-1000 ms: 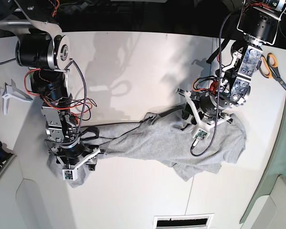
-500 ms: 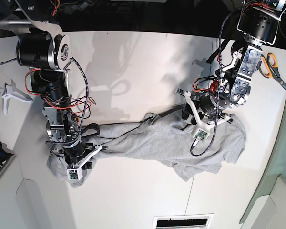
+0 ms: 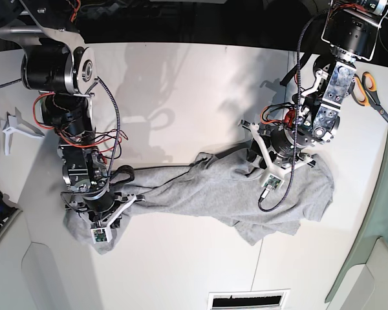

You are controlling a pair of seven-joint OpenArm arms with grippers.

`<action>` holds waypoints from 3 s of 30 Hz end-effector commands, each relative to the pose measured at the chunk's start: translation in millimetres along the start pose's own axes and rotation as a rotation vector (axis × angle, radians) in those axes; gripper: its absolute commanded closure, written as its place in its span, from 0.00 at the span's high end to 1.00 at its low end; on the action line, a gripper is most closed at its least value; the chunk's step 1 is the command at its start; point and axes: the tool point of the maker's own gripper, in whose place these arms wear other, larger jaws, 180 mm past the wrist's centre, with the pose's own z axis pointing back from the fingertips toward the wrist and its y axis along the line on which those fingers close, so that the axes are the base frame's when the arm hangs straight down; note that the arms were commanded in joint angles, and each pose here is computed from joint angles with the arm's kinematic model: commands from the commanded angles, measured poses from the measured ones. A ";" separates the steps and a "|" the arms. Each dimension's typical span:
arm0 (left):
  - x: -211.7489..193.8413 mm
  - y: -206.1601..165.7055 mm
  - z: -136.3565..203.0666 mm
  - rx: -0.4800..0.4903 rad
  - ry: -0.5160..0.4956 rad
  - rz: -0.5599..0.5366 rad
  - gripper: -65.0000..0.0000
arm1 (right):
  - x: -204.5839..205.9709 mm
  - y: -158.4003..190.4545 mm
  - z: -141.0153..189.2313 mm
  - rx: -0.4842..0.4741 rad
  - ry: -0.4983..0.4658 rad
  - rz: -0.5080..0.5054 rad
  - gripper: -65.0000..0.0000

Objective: Layout the t-shirt on the table in an organized manner, then fold the t-shirt properly
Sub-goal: 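Open the left gripper and lift it off the shirt, then grasp the shirt edge with the left gripper and lift it high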

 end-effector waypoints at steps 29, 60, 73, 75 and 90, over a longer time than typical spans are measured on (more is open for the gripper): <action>23.1 5.2 19.7 -0.076 -0.058 -0.138 0.54 | 33.6 -5.9 -2.5 0.001 -0.079 0.004 0.00; -34.2 10.0 16.8 -0.073 -0.054 0.722 0.54 | 26.2 0.0 -1.6 0.029 -0.065 0.004 0.00; -20.0 8.2 5.3 -0.071 -0.095 0.738 0.54 | 19.3 1.0 -0.5 0.031 -0.055 0.002 0.00; -14.2 10.4 4.4 -0.072 -0.106 0.734 0.54 | 19.4 1.3 -0.6 0.031 -0.055 0.002 0.00; -6.1 15.2 2.2 -0.065 -0.120 0.720 0.37 | 19.4 1.3 -0.6 0.031 -0.055 0.002 0.00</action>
